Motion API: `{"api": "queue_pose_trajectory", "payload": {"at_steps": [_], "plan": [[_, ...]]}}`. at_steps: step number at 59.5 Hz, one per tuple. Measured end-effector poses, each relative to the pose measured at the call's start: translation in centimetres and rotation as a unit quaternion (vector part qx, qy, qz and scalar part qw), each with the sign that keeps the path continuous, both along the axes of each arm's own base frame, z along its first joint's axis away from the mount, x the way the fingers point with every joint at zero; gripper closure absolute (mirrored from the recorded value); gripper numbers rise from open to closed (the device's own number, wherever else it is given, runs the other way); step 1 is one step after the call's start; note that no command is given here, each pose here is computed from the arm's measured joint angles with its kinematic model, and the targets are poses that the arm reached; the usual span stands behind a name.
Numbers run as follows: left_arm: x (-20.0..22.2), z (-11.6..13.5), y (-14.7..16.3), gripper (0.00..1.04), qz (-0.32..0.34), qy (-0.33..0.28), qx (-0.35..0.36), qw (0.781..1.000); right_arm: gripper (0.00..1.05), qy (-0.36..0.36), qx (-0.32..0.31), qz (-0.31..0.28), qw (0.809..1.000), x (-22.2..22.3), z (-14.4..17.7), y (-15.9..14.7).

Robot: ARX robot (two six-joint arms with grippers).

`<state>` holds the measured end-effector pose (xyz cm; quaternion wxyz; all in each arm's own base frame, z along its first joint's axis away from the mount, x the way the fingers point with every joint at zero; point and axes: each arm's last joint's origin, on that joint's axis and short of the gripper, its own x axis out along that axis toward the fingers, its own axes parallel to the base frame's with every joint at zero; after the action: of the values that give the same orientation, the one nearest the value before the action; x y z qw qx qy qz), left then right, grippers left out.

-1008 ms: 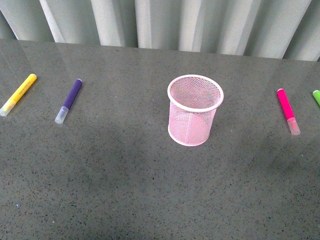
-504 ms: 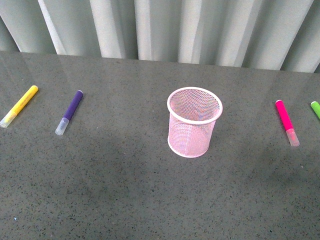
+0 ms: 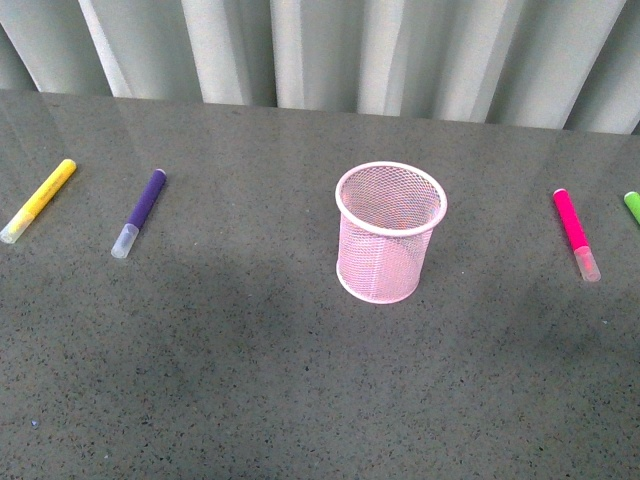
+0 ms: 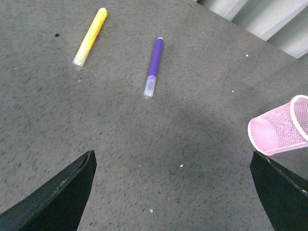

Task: Insert purple and pink pens into pink cup

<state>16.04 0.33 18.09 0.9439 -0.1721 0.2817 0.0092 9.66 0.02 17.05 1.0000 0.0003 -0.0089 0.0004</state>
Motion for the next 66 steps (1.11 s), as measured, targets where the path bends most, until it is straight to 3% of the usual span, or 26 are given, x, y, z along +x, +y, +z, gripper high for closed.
{"api": "queue_pose_trajectory", "payload": {"at_steps": [7, 14, 24, 41, 55, 66], "plan": [[5.1, 0.8, 0.2, 0.07, -0.025, 0.044, 0.012, 0.999, 0.07, 0.0, 0.0, 0.0, 1.0, 0.0, 0.0, 0.0], [9.7, 0.0, -0.1, 0.07, -0.072, 0.099, 0.025, 0.992, 0.07, 0.0, 0.0, 0.0, 1.0, 0.0, 0.0, 0.0], [14.8, -0.7, -1.0, 0.07, -0.13, 0.101, 0.048, 0.985, 0.07, 0.0, 0.0, 0.0, 1.0, 0.0, 0.0, 0.0], [19.8, -3.4, -2.0, 0.07, -0.186, 0.107, 0.107, 0.971, 0.07, 0.0, 0.0, 0.0, 1.0, 0.0, 0.0, 0.0], [23.3, -6.2, -2.5, 0.07, -0.185, 0.127, 0.142, 0.964, 0.07, 0.0, 0.0, 0.0, 1.0, 0.0, 0.0, 0.0], [25.1, -6.7, -2.5, 0.07, -0.185, 0.127, 0.169, 0.96, 0.07, 0.0, 0.0, 0.0, 1.0, 0.0, 0.0, 0.0]]}}
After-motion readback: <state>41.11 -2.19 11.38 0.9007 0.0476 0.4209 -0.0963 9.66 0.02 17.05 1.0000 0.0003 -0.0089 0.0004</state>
